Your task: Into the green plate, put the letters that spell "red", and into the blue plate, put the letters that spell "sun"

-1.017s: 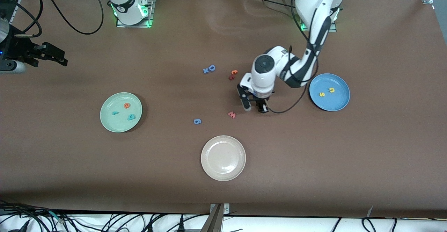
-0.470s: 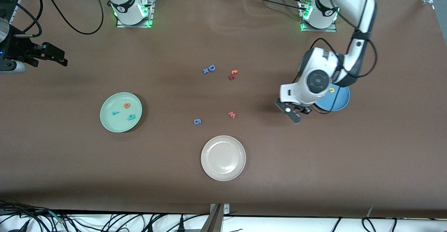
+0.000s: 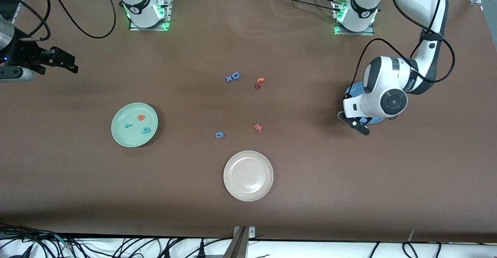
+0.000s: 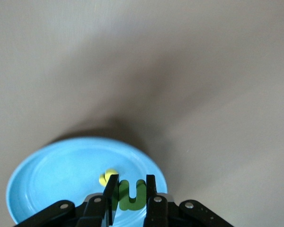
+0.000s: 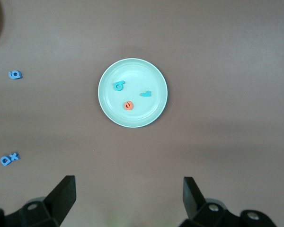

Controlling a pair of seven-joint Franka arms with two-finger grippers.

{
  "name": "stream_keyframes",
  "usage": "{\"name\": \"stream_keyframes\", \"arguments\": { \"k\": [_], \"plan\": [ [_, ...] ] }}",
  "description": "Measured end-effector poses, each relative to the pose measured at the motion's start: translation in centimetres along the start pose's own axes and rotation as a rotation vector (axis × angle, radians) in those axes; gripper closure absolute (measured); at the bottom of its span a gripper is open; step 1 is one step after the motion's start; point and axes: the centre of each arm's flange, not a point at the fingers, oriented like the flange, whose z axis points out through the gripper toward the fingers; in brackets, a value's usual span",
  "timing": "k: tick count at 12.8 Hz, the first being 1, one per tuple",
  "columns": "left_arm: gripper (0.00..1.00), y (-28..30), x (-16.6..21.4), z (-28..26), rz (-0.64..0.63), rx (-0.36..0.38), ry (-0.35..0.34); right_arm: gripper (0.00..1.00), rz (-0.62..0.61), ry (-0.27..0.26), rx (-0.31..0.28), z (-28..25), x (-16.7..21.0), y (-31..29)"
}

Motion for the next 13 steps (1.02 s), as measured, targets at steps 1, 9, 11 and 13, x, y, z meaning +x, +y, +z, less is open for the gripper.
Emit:
{"name": "stream_keyframes", "arguments": {
  "k": [1,9,11,13],
  "plan": [
    [0.73,-0.6,-0.6,0.7,-0.015,-0.008,-0.014,0.00,-0.002,0.000,0.000,0.0,0.0,-0.1],
    [0.73,-4.9,-3.7,5.3,-0.113,-0.022,-0.037,0.00,-0.009,0.002,-0.001,-0.1,0.0,-0.5],
    [0.73,-5.1,-3.6,6.3,-0.117,-0.015,-0.038,0.00,-0.009,0.003,-0.001,-0.1,0.0,-0.5],
    [0.71,-5.3,-3.5,6.8,-0.119,-0.010,-0.038,0.00,-0.008,0.003,-0.001,-0.1,0.0,-0.4]
  ]
}}
